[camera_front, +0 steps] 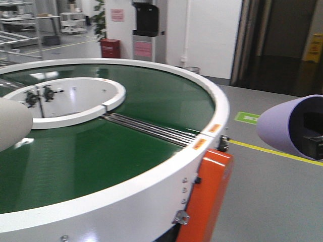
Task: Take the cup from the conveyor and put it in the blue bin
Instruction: 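Hold both cups while the base turns away from the conveyor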
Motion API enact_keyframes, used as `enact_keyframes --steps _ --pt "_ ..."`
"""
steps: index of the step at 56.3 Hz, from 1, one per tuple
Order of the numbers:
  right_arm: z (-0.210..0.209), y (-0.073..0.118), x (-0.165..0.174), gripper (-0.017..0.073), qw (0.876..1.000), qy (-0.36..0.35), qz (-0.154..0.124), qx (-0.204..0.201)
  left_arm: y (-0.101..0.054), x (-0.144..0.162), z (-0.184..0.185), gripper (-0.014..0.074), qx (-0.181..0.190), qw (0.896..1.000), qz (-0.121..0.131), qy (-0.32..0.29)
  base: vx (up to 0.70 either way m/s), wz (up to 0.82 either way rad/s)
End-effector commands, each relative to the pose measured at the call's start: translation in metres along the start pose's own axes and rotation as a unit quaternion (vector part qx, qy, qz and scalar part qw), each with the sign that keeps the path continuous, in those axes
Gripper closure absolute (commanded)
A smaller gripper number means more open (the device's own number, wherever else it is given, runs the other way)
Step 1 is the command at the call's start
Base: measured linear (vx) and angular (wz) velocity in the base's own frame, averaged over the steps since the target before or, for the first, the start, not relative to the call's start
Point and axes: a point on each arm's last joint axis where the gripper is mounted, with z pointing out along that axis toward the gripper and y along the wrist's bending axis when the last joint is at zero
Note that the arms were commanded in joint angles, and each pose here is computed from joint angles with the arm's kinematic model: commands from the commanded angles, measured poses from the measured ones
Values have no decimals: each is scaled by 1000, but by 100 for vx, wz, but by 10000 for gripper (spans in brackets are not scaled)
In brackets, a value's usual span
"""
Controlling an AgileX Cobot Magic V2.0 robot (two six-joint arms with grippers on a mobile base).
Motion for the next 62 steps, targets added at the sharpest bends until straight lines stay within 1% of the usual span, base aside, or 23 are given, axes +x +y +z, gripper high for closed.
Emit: enact_keyframes --steps 1,34,62 --pt "-11 -2 -19 569 998 -65 -5 7 0 -19 -8 601 -4 998 -7 -65 -9 -46" --pt "-11 -2 -18 569 998 -65 -5 7 0 -19 -8 601 -4 998 -7 -65 -4 -49" --pt "-11 -2 -18 569 998 -65 -5 7 0 -19 -8 601 -4 998 -7 -65 9 -45"
